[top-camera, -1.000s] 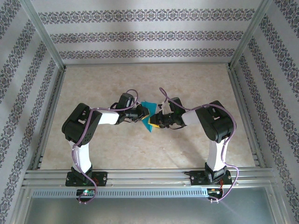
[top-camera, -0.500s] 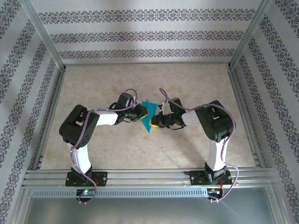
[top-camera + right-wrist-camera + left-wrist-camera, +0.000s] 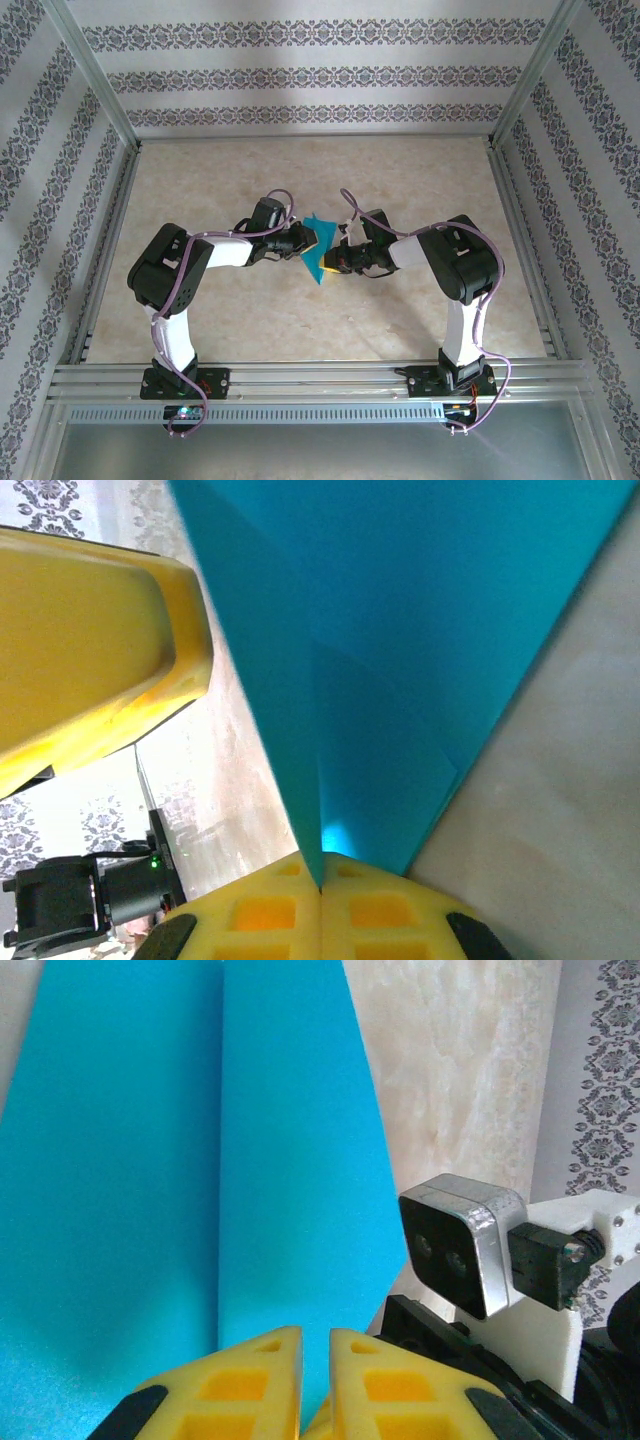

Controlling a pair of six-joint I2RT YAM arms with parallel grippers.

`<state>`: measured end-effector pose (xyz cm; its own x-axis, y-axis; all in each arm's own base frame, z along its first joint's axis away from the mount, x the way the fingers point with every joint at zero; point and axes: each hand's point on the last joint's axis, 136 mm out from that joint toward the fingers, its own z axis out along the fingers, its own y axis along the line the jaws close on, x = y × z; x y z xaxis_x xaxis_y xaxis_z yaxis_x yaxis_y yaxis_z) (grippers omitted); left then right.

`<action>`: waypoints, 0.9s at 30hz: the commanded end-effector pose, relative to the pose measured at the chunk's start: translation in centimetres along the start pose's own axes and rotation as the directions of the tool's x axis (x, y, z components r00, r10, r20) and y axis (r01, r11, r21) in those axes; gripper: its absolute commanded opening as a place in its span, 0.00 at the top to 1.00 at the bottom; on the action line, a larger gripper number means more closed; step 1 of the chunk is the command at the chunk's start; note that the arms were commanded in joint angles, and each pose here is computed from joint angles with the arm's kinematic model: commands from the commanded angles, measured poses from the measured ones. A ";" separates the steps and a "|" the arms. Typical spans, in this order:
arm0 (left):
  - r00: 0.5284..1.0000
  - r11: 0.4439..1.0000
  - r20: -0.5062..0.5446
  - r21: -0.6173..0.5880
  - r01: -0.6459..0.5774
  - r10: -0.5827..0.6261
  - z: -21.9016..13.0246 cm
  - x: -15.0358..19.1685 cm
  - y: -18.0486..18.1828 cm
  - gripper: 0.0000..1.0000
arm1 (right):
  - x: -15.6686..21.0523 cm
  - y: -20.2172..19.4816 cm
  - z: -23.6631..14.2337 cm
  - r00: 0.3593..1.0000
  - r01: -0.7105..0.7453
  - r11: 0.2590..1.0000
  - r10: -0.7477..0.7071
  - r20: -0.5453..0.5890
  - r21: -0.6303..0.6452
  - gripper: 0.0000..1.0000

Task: Fold a paper plane with a square sheet of paper (pick it up from the middle)
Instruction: Fourth fold the wing at the center of the table.

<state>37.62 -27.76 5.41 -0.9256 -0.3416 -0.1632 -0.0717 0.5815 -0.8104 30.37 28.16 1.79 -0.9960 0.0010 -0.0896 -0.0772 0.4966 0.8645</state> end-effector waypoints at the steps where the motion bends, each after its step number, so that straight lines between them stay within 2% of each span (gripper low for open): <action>1: 1.000 0.997 0.022 -0.079 -0.009 0.011 -0.8 -0.5 1.5 0.85 | 2.1 -8.8 -1.4 0.987 -0.160 0.946 0.163 0.015 0.280 0.95; 5: 0.999 0.990 0.047 -0.140 0.007 0.000 -1.9 -0.8 3.1 0.84 | 1.9 -7.8 -1.4 0.994 -0.097 0.956 0.109 -0.027 0.278 0.96; 12: 1.000 0.975 0.011 -0.222 0.015 -0.013 -1.6 -0.8 4.3 0.85 | 1.6 -5.8 -1.2 0.993 0.031 0.962 0.000 -0.114 0.270 0.97; 18: 0.999 0.961 -0.021 -0.276 0.021 -0.028 -1.8 -0.2 5.3 0.85 | 0.9 -4.5 -1.0 0.989 0.089 0.967 -0.057 -0.138 0.237 0.96; 27: 0.995 0.942 -0.071 -0.333 0.041 -0.069 -1.4 0.9 6.0 0.86 | -0.6 -1.5 -1.2 0.990 0.134 0.961 -0.120 -0.072 0.243 0.78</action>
<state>36.60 -23.86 2.24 -0.9334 -0.3459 -0.0958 -0.2112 0.7452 -0.6325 30.13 28.05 2.28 -0.9747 -0.1683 -0.1471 -0.2187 0.5820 0.7832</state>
